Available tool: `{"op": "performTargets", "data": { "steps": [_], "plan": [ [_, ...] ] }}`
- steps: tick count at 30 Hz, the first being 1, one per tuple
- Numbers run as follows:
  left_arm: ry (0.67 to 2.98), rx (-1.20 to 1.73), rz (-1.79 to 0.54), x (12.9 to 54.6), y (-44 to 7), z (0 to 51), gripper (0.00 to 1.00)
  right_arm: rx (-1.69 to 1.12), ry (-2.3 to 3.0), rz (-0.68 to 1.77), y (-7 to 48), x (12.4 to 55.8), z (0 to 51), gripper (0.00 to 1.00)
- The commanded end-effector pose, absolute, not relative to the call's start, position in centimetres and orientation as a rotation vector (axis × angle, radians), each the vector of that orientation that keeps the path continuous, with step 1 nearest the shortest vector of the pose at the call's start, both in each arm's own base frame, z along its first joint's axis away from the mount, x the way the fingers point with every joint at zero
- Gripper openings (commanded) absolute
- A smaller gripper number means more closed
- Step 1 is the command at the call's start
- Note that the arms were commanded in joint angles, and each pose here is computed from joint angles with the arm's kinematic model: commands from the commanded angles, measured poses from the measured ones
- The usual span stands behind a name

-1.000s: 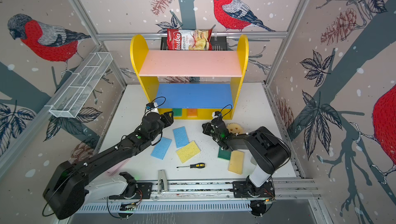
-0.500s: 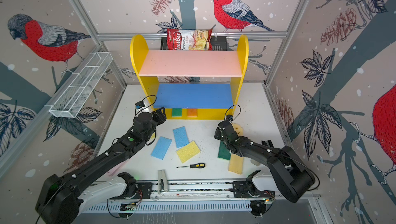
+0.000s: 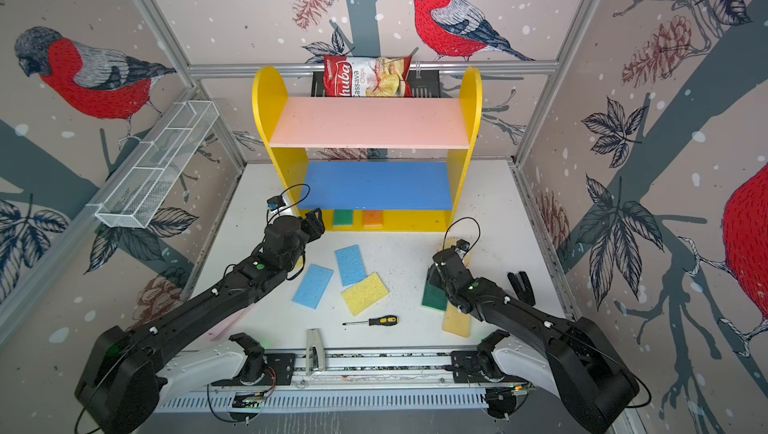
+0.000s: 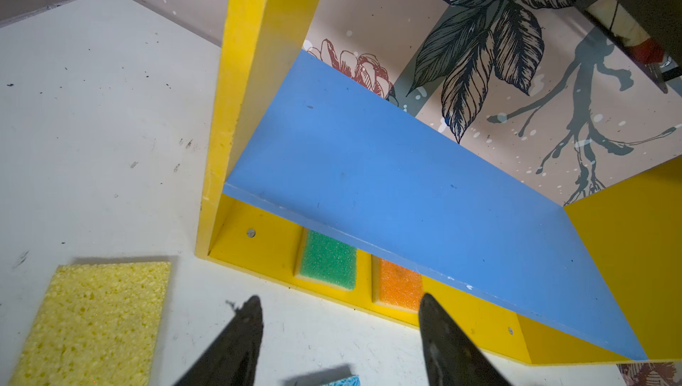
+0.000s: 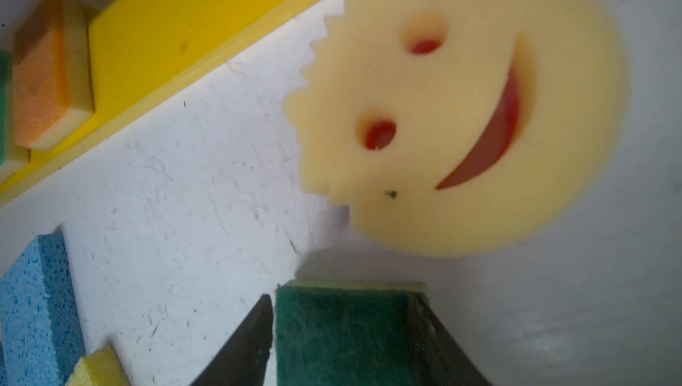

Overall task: Place and organize the cleaning sponges onto the shelf
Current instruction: 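Release the orange sponge and move the right gripper to the dark-green scouring sponge, then grasp the dark-green scouring sponge with the right gripper and lift it on edge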

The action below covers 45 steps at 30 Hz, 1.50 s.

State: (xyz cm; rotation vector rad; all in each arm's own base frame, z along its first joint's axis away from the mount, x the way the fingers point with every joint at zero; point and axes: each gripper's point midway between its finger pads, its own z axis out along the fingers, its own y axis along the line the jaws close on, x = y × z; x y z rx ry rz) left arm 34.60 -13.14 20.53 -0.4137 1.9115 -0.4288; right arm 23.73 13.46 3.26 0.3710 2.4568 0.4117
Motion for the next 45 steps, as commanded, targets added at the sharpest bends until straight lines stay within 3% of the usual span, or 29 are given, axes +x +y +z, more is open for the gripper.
{"op": "performTargets", "data": {
  "steps": [1, 10, 15, 19, 28, 33, 38, 42, 45],
  "plan": [
    [1.892, -0.408, -0.480, 35.0, -13.9, 21.1, 0.66, 0.382, 2.452, 0.578, 16.3, 23.6, 3.1, 0.57],
    [1.950, -0.410, -0.517, 34.7, -14.6, 19.3, 0.65, 0.125, 2.432, 0.679, 26.5, 27.6, 4.1, 0.58],
    [1.960, -0.414, -0.507, 34.4, -14.3, 19.1, 0.65, 0.102, 2.362, 0.735, 28.9, 29.5, 6.5, 0.60],
    [1.959, -0.421, -0.482, 34.2, -13.8, 18.7, 0.66, 0.102, 2.334, 0.701, 27.7, 28.6, 7.2, 0.62],
    [1.990, -0.417, -0.490, 35.3, -14.6, 17.6, 0.66, 0.038, 2.448, 0.556, 23.2, 23.4, 3.6, 0.63],
    [2.026, -0.398, -0.548, 35.8, -15.6, 16.6, 0.47, -0.006, 2.451, 0.579, 23.4, 22.4, 3.1, 0.61],
    [2.032, -0.395, -0.595, 35.6, -16.1, 16.1, 0.51, -0.004, 2.468, 0.598, 23.6, 22.7, 2.2, 0.61],
    [2.059, -0.390, -0.648, 35.4, -16.9, 15.0, 0.50, -0.015, 2.497, 0.644, 24.3, 22.7, 1.5, 0.51],
    [2.087, -0.385, -0.671, 35.3, -17.3, 14.0, 0.44, -0.015, 2.513, 0.663, 24.3, 22.7, 0.9, 0.45]
  ]
}}
